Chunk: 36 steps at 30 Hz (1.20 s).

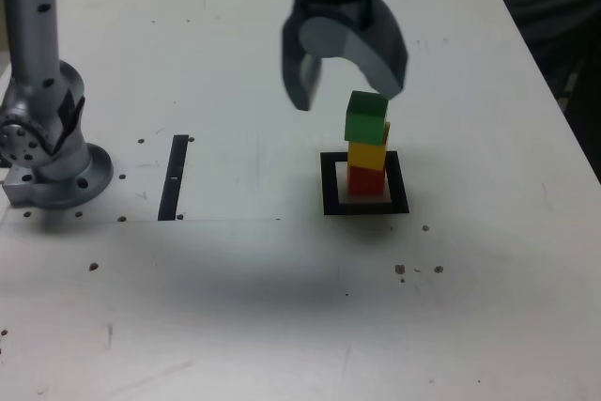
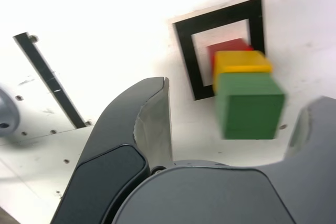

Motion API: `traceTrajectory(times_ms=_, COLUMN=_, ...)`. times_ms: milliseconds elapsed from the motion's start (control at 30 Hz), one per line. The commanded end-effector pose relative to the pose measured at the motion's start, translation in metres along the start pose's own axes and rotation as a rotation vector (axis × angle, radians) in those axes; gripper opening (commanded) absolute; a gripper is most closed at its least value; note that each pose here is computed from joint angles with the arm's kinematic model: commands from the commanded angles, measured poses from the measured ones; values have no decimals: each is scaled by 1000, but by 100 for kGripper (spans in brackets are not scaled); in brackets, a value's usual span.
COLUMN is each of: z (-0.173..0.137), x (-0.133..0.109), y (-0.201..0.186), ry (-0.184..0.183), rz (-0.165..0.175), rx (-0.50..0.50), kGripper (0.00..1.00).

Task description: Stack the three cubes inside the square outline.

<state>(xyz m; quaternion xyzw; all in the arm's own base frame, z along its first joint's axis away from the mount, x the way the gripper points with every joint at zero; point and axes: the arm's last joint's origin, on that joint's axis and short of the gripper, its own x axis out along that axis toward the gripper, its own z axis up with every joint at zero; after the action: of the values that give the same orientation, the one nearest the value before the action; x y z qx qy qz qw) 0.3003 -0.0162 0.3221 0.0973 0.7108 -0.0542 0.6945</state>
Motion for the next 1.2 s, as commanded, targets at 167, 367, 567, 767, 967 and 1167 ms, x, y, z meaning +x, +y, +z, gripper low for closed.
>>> traceTrajectory(times_ms=167, z=-48, x=5, y=-7, ry=10, rz=10, rx=-45, kGripper=99)
traceTrajectory(times_ms=367, z=-83, x=20, y=-13, ry=25, rz=18, rx=-76, kGripper=99)
traceTrajectory(times_ms=567, z=-110, x=31, y=-18, ry=49, rz=7, rx=-103, kGripper=100)
traceTrajectory(times_ms=767, z=-128, x=48, y=-23, ry=73, rz=-23, rx=-122, kGripper=100)
traceTrajectory(times_ms=967, z=-144, x=67, y=-28, ry=104, rz=-49, rx=-136, kGripper=100)
traceTrajectory(times_ms=1167, z=-156, x=76, y=-31, ry=122, rz=-60, rx=-151, kGripper=100)
